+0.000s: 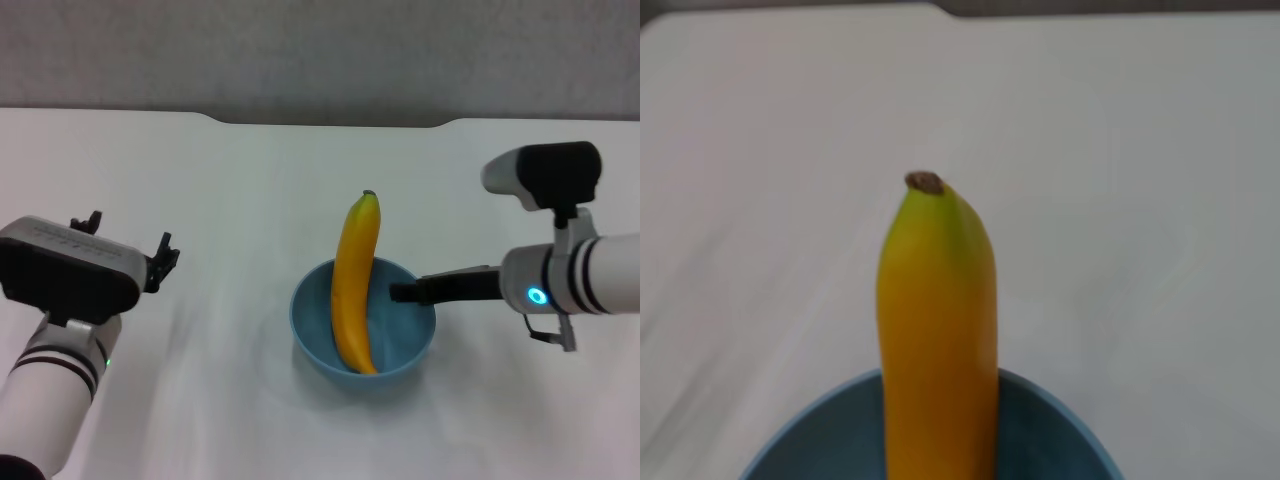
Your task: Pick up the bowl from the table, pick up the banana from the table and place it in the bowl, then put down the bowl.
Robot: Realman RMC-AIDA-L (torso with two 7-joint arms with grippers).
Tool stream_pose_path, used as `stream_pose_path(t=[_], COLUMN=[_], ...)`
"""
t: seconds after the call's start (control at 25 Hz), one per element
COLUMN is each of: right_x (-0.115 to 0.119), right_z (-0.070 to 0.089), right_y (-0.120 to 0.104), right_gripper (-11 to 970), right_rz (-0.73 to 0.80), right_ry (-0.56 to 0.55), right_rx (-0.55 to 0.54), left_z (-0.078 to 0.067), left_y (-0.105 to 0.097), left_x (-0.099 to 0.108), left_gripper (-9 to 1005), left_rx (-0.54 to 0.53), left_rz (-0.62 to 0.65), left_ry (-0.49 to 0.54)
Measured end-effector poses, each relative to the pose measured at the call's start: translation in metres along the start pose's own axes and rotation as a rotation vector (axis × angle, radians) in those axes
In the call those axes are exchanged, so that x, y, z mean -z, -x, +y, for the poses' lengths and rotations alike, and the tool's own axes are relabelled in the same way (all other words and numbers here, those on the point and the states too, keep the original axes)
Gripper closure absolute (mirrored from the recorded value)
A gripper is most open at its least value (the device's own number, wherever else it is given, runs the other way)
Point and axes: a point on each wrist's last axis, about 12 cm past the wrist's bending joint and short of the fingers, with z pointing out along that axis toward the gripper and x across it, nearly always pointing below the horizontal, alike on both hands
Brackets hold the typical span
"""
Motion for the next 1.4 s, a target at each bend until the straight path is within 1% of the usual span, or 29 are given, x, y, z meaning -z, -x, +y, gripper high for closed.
stream_pose_path(t=[0.12, 0.24, 0.32, 0.36, 0.4, 0.44, 0.56, 0.64, 0.76, 0.84, 0.96, 1.0, 1.04, 1.08, 1.16, 1.24, 1.36, 1.4], right_x=[0.014, 0.031, 0.044, 0.055, 0.055, 0.060, 0.072, 0.073, 0.069, 0.063, 0.052, 0.050, 0.048, 0.048, 0.049, 0.047, 0.043, 0.044], right_z=[-0.005, -0.011, -0.012, -0.013, -0.013, -0.014, -0.018, -0.023, -0.029, -0.030, -0.029, -0.028, -0.028, -0.028, -0.030, -0.029, -0.025, -0.024], right_y=[-0.006, -0.008, -0.006, -0.005, -0.005, -0.005, -0.010, -0.015, -0.026, -0.033, -0.047, -0.051, -0.059, -0.059, -0.070, -0.081, -0.095, -0.102], right_gripper=[573, 424, 324, 308, 292, 277, 229, 231, 234, 251, 300, 320, 340, 340, 340, 340, 340, 340], right_rz=[-0.020, -0.069, -0.131, -0.187, -0.187, -0.218, -0.300, -0.333, -0.351, -0.361, -0.384, -0.400, -0.445, -0.445, -0.506, -0.566, -0.648, -0.717], right_ry=[-0.001, -0.029, -0.060, -0.090, -0.090, -0.104, -0.169, -0.212, -0.271, -0.321, -0.420, -0.449, -0.499, -0.499, -0.554, -0.589, -0.593, -0.567], right_rx=[0.013, 0.039, 0.073, 0.102, 0.102, 0.121, 0.177, 0.180, 0.189, 0.252, 0.389, 0.410, 0.410, 0.410, 0.382, 0.380, 0.421, 0.413], left_z=[0.003, 0.005, 0.008, 0.009, 0.010, 0.011, 0.014, 0.016, 0.016, 0.016, 0.016, 0.019, 0.020, 0.020, 0.021, 0.023, 0.027, 0.027], left_y=[0.000, 0.000, 0.000, 0.000, -0.001, -0.002, -0.005, -0.006, -0.006, -0.006, -0.009, -0.016, -0.019, -0.019, -0.024, -0.029, -0.038, -0.041], left_x=[0.001, 0.002, 0.001, 0.001, 0.001, 0.001, 0.003, 0.003, 0.004, 0.005, 0.007, 0.009, 0.009, 0.009, 0.010, 0.012, 0.014, 0.015], left_gripper=[102, 102, 102, 102, 101, 101, 101, 101, 101, 101, 101, 101, 101, 101, 101, 101, 101, 101], left_rx=[0.054, 0.081, 0.089, 0.093, 0.097, 0.102, 0.116, 0.141, 0.174, 0.187, 0.202, 0.240, 0.270, 0.270, 0.307, 0.332, 0.352, 0.352], left_rz=[0.015, 0.019, 0.018, 0.020, 0.021, 0.024, 0.025, 0.023, 0.017, 0.007, -0.007, -0.028, -0.044, -0.044, -0.067, -0.086, -0.111, -0.118], left_ry=[0.010, 0.019, 0.036, 0.043, 0.050, 0.056, 0.076, 0.087, 0.087, 0.084, 0.082, 0.077, 0.071, 0.071, 0.057, 0.048, 0.041, 0.033])
